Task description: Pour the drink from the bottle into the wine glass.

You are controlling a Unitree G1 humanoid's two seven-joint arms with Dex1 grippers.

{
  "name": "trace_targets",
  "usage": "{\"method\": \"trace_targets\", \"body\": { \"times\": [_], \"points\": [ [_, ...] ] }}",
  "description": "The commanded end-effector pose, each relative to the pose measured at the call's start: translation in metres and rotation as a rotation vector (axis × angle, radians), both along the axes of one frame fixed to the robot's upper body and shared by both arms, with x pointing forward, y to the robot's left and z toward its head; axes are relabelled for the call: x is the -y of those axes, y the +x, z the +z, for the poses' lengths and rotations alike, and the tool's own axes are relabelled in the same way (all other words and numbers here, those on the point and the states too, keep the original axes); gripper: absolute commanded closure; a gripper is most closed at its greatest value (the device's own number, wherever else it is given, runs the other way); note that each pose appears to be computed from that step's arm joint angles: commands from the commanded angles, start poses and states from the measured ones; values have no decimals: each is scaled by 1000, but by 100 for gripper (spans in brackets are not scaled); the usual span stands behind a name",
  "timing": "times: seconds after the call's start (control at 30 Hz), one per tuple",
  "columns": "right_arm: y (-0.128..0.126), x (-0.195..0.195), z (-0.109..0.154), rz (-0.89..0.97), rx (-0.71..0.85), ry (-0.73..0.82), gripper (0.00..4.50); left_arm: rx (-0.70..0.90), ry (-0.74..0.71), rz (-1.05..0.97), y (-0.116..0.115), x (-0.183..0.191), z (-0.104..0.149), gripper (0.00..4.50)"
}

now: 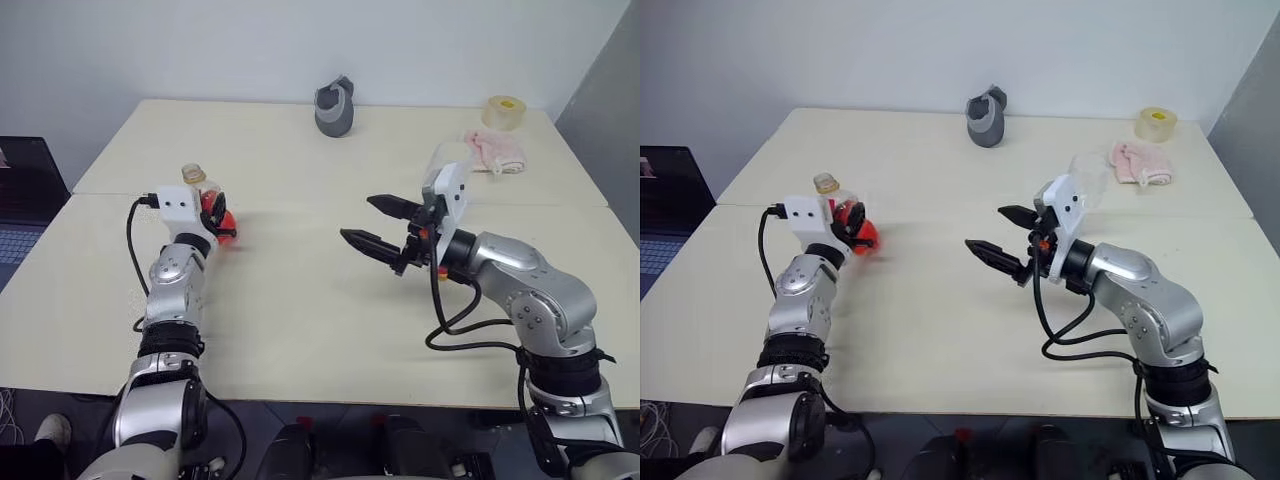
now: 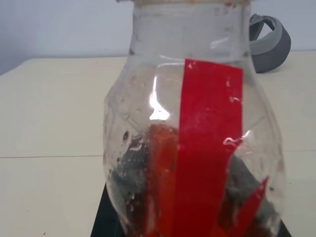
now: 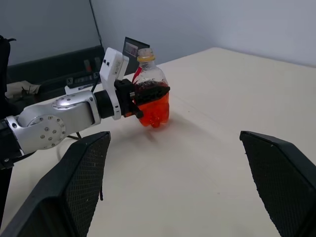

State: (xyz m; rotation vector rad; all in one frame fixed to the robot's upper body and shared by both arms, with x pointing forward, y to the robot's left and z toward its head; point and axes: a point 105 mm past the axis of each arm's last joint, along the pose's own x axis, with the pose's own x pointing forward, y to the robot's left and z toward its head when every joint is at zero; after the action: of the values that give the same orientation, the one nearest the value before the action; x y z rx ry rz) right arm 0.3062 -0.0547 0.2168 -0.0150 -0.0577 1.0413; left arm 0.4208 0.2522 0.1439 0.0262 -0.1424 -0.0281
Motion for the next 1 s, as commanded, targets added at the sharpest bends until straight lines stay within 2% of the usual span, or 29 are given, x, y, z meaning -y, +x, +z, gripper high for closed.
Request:
{"method": "trace_targets", "body": {
  "times": [0.03,0.4,0.63,0.77,1.0],
  "points": [
    [-3,-6,15,15,66,23,2,118,-31,-47,5,11,27,351],
    [-5,-7,17,9,73,24,2,93,-21,-59,13,17,17,351],
    [-4,-7,19,2,73,31,0,56,-31,-69,11,16,6,121],
    [-5,-6,17,2,69,33,0,73,-36,-95,8,20,8,2],
    [-6,-3,16,-9,67,36,0,75,-42,-104,-16,23,4,2]
  ]
}}
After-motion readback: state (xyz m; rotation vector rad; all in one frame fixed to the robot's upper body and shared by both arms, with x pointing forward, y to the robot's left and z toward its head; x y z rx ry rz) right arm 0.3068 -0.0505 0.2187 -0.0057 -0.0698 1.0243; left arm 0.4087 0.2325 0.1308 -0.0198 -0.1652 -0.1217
